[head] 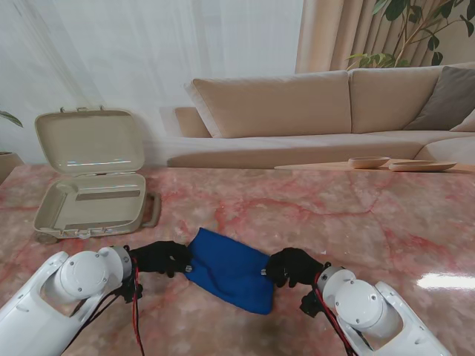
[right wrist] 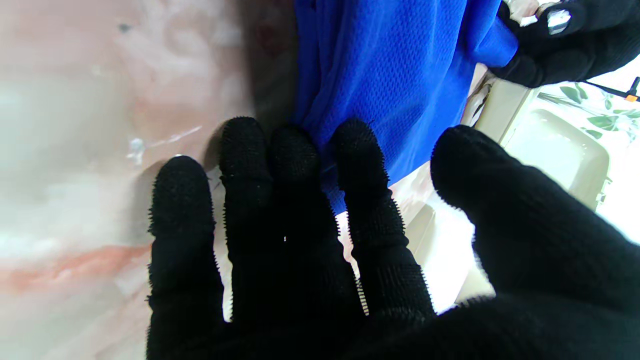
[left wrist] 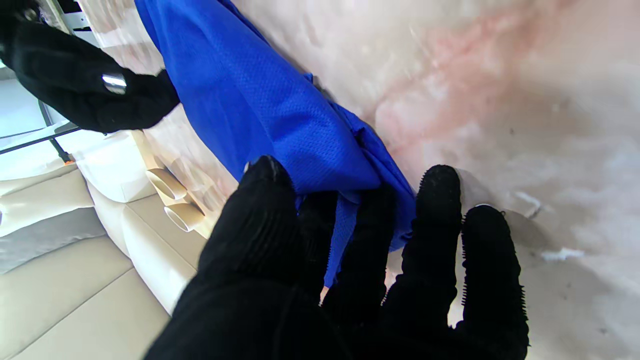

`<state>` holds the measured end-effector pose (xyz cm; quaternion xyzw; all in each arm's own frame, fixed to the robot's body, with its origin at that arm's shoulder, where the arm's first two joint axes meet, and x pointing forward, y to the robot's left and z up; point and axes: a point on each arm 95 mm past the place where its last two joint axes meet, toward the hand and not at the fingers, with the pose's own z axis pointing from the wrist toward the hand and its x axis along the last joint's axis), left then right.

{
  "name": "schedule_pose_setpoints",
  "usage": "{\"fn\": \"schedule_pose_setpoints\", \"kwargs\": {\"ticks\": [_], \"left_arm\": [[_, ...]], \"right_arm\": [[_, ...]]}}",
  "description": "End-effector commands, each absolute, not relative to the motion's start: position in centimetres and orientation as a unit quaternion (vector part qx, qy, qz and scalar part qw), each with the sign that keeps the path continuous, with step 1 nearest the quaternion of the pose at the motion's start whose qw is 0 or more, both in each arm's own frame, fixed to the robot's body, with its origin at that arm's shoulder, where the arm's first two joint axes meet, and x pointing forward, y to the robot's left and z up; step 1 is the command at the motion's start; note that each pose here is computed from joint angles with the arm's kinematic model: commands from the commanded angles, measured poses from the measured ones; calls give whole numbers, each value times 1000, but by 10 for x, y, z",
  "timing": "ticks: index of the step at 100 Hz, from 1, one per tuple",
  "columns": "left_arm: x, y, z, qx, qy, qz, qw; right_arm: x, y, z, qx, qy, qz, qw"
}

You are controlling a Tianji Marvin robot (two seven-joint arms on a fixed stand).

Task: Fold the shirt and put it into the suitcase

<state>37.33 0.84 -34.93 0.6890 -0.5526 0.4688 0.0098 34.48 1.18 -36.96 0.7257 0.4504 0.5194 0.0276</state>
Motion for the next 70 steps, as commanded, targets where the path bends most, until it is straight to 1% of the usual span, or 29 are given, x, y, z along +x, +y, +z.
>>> {"fn": "schedule_pose_setpoints", "kwargs": {"ticks": [1,50,70], "left_arm": [[359,4,-357,691,-558,459,22],[311,-7,-346,687,-568,453,20],[302,-5,-340,685,-574,449,7]], "right_arm": [[345,5,-377,737,451,503,29],[356,-6,-375,743,453,490,49],[362,-8,-369,745,446,492,60]]}}
